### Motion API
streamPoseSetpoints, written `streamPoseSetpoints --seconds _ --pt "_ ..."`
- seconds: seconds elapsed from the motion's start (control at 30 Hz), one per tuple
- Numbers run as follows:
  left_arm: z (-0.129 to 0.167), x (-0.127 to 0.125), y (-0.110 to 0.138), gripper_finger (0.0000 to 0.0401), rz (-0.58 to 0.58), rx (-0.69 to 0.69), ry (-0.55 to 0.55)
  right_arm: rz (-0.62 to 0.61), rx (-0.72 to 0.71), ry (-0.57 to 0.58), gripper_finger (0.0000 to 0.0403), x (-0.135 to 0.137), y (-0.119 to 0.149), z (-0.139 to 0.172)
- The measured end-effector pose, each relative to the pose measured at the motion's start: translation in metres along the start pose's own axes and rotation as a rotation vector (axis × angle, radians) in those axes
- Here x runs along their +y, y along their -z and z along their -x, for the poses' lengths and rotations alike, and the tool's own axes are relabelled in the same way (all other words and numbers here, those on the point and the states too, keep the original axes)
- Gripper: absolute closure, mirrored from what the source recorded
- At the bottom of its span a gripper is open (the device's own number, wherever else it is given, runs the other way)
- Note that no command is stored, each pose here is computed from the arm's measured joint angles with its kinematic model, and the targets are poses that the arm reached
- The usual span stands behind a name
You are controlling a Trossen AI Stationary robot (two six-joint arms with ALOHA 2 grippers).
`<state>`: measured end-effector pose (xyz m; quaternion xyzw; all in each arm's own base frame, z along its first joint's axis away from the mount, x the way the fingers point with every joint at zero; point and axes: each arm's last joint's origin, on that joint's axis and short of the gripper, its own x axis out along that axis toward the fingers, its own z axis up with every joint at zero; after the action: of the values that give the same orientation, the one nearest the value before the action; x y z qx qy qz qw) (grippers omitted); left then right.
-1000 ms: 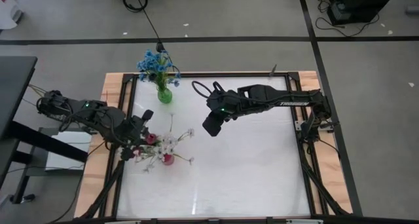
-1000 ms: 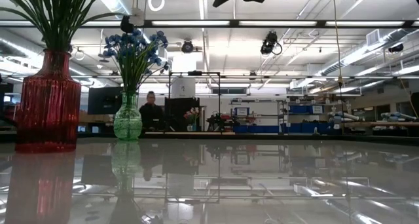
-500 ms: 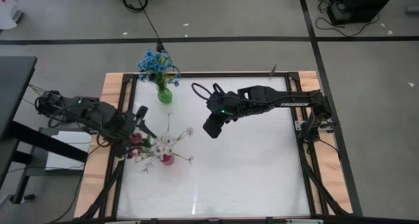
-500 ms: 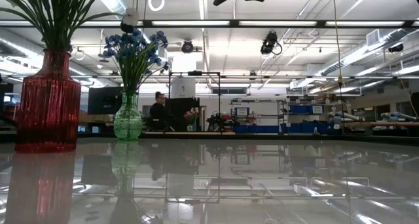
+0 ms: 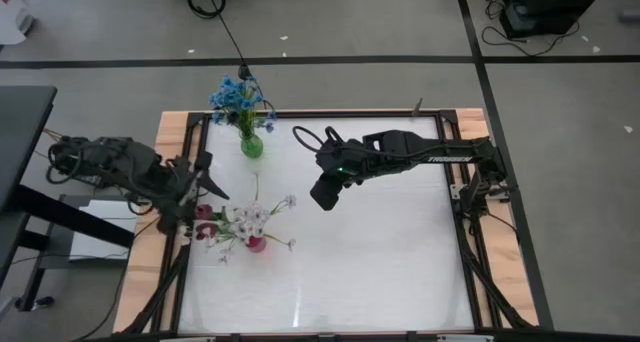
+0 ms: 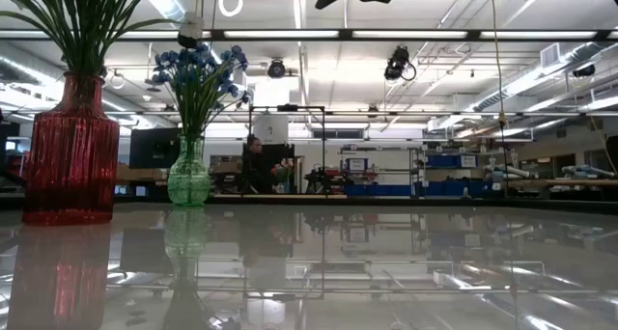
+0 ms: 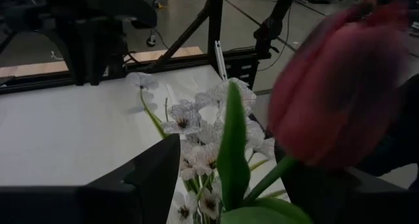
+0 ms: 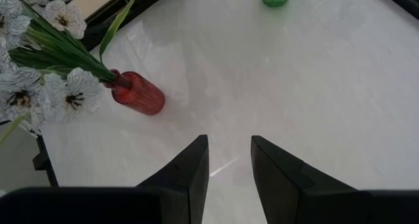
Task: Sort flowers into vase by color
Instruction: Put the red tulip into the red vase
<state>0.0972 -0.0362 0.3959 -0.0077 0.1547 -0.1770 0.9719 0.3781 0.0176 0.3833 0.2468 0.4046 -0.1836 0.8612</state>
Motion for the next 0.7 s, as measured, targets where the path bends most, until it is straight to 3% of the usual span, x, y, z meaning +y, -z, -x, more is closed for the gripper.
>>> streamPoseSetpoints --seconds 0.27,0.53,0.7 --pt "0.020 -0.001 -0.012 0.0152 0.028 0.019 0.000 0.000 -0.001 0.000 0.0279 0.000 0.000 0.000" --pt "-0.005 -0.002 -0.013 0.0152 0.056 0.107 0.047 -0.001 -0.006 -0.003 0.0279 0.000 -0.001 0.000" --pt "0.002 -0.005 -0.024 0.0153 0.068 0.079 0.094 -0.007 -0.010 -0.006 0.0279 0.001 -0.001 0.000"
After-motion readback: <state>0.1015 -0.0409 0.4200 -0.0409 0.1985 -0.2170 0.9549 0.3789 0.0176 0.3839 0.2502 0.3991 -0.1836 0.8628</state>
